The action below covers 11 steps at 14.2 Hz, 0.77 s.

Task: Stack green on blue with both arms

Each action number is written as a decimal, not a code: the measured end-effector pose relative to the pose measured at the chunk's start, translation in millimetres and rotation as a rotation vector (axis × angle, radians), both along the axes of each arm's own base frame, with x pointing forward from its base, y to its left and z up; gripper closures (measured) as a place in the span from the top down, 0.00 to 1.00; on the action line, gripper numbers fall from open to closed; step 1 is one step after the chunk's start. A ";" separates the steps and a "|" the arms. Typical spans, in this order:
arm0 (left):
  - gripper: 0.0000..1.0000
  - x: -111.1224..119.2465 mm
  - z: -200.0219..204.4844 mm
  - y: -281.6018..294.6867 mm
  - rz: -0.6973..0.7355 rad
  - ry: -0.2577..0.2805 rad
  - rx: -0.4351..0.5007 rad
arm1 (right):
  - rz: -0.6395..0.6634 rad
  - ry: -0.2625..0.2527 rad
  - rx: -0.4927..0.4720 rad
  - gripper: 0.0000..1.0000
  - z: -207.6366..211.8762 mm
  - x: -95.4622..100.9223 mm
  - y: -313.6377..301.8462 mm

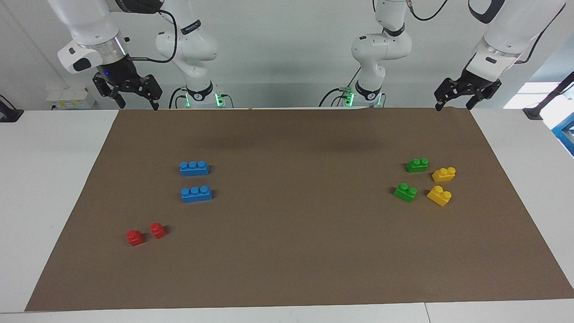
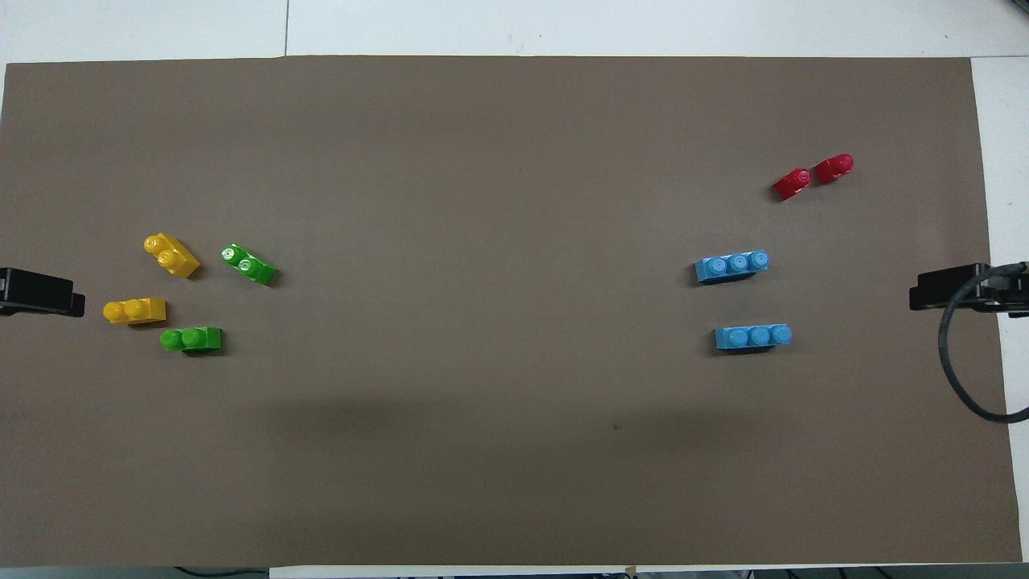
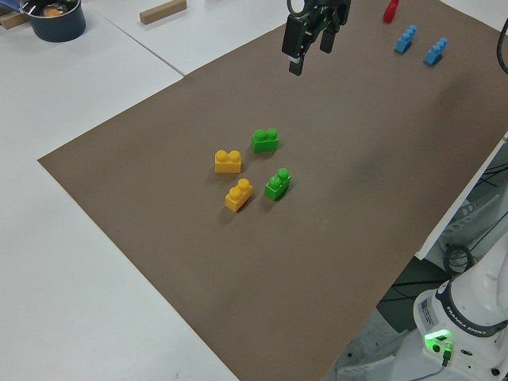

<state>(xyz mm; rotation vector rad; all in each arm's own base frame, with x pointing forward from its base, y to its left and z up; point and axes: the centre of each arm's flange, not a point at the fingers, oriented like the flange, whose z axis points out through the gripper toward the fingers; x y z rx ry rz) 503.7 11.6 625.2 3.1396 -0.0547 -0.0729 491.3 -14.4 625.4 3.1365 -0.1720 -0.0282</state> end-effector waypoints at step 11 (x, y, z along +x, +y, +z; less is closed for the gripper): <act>1.00 0.0 0.0 -2.1 -0.004 0.000 0.000 | 0.039 -0.019 -0.001 1.00 2.3 1.6 6.5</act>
